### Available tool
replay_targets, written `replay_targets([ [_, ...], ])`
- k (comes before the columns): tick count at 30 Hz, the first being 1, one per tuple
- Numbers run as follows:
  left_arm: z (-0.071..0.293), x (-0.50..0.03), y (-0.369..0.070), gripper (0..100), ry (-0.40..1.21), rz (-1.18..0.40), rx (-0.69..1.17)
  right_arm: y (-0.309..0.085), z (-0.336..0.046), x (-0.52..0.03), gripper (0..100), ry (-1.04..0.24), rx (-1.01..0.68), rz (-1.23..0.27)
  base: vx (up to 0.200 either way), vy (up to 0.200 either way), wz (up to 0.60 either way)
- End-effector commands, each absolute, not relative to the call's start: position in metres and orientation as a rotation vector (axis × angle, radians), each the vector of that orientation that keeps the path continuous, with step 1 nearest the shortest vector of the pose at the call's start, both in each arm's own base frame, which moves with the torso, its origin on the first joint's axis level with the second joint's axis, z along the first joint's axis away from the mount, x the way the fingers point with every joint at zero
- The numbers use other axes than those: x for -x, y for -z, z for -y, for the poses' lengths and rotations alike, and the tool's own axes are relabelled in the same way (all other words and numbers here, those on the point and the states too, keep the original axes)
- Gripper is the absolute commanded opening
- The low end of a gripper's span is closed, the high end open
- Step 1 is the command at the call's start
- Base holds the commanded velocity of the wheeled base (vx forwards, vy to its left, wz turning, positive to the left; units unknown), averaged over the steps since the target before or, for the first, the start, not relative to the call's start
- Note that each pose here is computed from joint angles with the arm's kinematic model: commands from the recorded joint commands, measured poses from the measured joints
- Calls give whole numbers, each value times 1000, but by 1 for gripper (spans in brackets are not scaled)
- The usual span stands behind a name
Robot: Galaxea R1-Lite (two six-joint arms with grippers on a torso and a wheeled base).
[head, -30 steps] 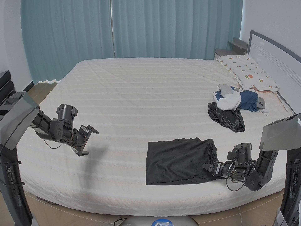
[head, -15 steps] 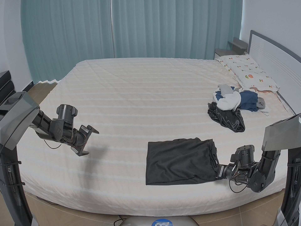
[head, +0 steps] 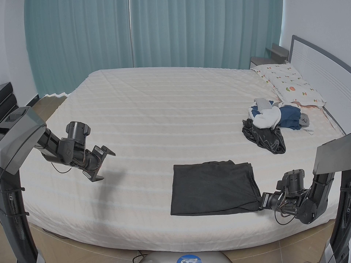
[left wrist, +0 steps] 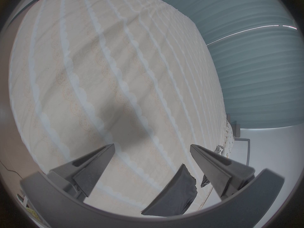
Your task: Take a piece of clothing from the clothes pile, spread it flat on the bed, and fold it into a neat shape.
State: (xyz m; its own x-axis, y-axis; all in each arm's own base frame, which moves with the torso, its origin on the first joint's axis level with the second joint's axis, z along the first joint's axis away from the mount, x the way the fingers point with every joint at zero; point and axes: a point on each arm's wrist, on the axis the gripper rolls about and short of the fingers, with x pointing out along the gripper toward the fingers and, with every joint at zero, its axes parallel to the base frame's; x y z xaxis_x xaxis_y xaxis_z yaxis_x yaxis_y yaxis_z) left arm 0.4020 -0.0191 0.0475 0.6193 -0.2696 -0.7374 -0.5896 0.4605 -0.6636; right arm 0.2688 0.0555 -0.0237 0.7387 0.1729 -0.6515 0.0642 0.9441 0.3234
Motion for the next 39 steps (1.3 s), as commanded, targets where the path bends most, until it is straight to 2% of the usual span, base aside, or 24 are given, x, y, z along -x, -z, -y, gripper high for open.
replay_targets([
  [1,19,-402,-47,100,-235,-927,1113,25,-53,-265,0,-56,-329,-758,0,0,0],
  [7,19,-402,-47,100,-235,-927,1113,29,-47,-265,0,-44,-310,-770,0,0,0],
  [8,19,-402,-47,100,-235,-927,1113,28,-47,-265,100,-42,-313,-765,0,0,0],
  [12,19,-402,-47,100,-235,-927,1113,18,-41,-272,100,-31,-341,-707,0,0,0],
  [13,19,-402,-47,100,-235,-927,1113,6,-35,-279,100,-43,-369,-649,0,0,0],
  [15,19,-402,-47,100,-235,-927,1113,2,-34,-285,100,-72,-397,-627,0,0,0],
  [22,19,-402,-47,100,-235,-927,1113,14,-42,-329,100,-76,-496,-574,0,0,0],
  [27,19,-402,-47,100,-236,-928,1113,33,-51,-368,100,-49,-585,-606,0,0,0],
  [34,19,-402,-47,100,-236,-928,1113,32,-57,-412,100,-22,-649,-635,0,0,0],
  [39,19,-402,-47,100,-236,-928,1113,34,-59,-425,100,-10,-665,-644,0,0,0],
])
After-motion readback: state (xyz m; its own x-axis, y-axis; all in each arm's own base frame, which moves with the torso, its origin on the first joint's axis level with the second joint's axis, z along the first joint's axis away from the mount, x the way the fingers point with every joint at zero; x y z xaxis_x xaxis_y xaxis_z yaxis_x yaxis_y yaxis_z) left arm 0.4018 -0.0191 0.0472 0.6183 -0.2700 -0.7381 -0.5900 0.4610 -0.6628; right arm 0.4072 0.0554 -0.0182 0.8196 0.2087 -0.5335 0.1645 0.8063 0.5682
